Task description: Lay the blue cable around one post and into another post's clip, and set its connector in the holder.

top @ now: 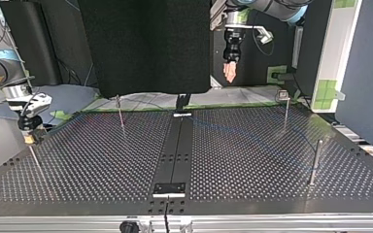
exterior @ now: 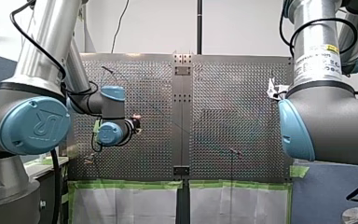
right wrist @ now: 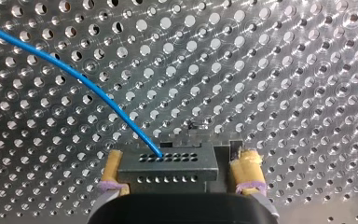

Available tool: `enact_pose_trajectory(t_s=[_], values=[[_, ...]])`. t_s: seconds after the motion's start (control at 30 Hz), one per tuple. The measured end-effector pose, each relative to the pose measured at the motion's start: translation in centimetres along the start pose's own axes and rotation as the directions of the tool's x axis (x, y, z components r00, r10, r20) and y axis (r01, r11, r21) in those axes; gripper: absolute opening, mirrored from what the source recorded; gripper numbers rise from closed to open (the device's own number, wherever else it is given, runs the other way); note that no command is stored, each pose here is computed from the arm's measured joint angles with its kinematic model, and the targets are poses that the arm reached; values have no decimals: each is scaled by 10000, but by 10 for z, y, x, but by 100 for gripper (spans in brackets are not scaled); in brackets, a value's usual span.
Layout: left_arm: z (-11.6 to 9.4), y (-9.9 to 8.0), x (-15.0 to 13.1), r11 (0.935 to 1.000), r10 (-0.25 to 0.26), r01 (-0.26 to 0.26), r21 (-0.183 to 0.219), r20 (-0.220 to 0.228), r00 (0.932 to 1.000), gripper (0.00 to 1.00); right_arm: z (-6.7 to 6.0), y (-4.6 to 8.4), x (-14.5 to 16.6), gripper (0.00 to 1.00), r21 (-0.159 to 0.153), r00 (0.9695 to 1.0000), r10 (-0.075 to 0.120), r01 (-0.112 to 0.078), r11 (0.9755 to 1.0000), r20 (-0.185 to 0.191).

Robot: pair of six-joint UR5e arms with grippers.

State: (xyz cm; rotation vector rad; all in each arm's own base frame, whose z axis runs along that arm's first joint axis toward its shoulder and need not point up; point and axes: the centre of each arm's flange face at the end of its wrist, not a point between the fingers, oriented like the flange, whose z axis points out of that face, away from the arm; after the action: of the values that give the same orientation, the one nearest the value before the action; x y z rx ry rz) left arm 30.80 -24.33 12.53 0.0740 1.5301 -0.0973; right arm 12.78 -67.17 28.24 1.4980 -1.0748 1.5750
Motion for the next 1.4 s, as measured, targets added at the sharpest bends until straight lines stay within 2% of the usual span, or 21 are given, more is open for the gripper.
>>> enact_pose_trajectory(t_s=[1.4], values=[[-1,1,1,10000,80,-80,-56,-77,9999,100,0,0,0,100,0,10000,0,0,10000,0]])
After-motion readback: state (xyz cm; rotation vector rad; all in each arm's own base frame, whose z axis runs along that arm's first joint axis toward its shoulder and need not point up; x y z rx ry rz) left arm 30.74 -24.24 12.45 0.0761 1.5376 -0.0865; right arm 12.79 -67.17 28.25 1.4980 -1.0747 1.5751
